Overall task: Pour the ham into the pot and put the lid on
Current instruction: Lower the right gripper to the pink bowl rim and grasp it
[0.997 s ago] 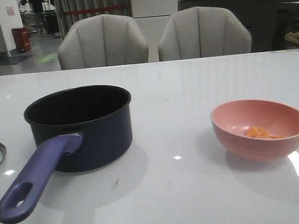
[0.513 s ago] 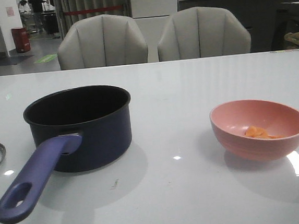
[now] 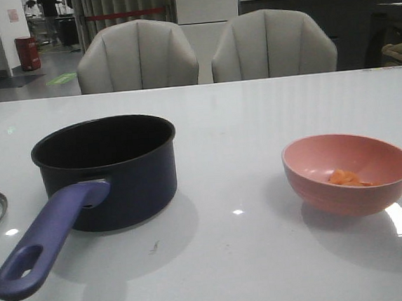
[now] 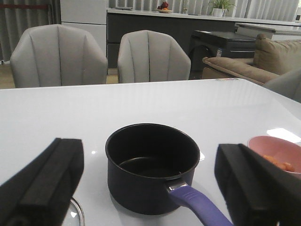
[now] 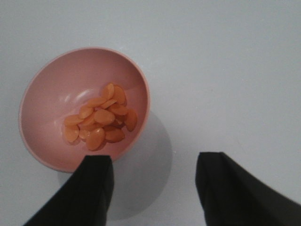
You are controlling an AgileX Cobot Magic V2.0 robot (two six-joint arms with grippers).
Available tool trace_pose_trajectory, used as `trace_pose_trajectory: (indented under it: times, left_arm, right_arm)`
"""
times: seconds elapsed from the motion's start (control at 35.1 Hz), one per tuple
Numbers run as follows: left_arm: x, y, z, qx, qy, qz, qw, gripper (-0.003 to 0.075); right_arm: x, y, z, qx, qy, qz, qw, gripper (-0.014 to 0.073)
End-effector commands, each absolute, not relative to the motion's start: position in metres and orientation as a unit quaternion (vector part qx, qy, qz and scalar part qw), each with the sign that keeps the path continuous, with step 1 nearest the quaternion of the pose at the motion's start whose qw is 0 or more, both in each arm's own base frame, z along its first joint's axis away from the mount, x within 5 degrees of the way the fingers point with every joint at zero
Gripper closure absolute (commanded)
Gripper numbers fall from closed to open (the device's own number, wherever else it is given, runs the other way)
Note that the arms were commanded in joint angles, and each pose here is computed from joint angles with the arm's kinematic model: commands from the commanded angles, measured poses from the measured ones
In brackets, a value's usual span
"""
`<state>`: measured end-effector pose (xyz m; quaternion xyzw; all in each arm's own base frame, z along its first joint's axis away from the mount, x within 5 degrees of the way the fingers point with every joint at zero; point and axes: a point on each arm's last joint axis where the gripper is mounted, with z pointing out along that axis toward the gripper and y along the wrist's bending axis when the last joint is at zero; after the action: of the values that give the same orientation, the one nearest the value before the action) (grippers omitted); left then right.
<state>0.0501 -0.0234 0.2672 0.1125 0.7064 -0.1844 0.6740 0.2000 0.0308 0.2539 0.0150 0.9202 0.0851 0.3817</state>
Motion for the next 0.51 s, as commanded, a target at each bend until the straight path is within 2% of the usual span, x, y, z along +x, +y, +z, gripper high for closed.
trace_pose_trajectory:
  times: [0.0, 0.48]
  left_arm:
    - [0.050, -0.023, 0.283, 0.107, 0.672, -0.195, 0.706, 0.0117]
    - [0.050, -0.023, 0.283, 0.107, 0.672, -0.195, 0.706, 0.0117]
  right_arm:
    - [0.230, 0.035, 0.260, 0.028, 0.917, 0.094, 0.387, 0.0092]
    - [0.304, 0.050, 0.215, 0.024, 0.947, 0.083, 0.308, 0.0092]
